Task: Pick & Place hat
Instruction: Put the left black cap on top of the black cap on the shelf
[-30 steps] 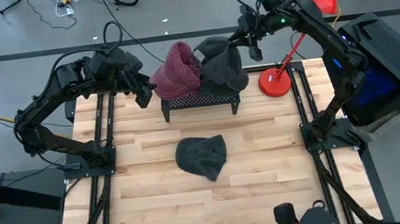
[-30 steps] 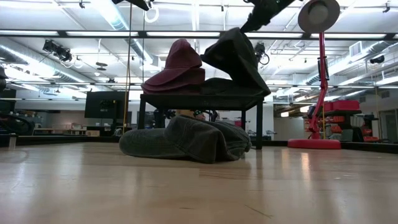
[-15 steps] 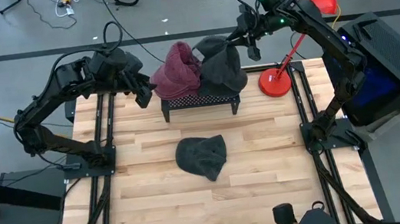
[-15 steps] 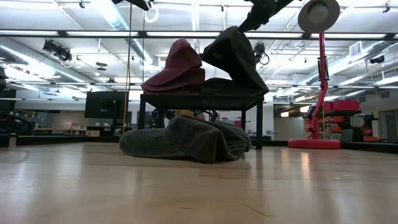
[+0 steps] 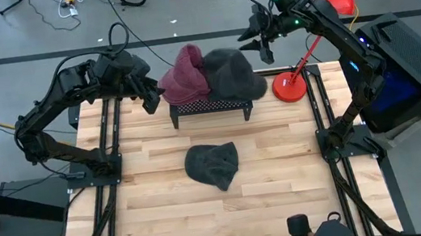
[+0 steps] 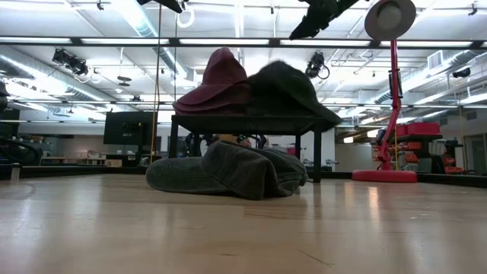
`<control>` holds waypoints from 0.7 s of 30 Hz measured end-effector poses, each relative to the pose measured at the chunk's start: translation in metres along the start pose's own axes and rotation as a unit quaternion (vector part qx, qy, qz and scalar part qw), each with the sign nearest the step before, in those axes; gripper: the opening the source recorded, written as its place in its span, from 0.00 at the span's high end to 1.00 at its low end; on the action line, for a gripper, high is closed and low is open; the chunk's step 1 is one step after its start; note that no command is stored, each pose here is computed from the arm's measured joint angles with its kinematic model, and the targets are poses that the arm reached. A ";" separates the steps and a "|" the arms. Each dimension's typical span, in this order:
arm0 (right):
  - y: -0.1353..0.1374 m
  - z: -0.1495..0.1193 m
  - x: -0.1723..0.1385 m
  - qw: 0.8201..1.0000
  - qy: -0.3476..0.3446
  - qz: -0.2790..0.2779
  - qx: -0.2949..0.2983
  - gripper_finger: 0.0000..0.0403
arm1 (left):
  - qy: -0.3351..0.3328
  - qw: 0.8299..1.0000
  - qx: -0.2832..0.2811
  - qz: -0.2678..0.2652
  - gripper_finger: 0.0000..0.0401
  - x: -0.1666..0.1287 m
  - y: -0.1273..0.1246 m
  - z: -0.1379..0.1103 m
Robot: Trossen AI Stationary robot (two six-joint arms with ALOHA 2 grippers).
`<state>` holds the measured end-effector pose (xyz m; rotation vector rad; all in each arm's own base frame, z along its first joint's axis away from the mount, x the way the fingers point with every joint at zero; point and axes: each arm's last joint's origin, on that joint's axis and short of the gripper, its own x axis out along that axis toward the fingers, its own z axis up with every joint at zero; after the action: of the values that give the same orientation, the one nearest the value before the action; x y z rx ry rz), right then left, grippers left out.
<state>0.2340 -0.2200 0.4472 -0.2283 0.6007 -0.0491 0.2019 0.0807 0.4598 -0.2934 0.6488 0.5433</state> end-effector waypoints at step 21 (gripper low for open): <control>0.001 -0.016 0.010 0.997 0.040 0.023 0.061 0.58 | -0.002 1.000 -0.001 -0.001 0.50 0.000 0.000 0.000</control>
<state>0.2333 -0.2230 0.4287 -0.0952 0.6806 -0.0510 0.2022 0.0808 0.4600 -0.2950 0.6447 0.5434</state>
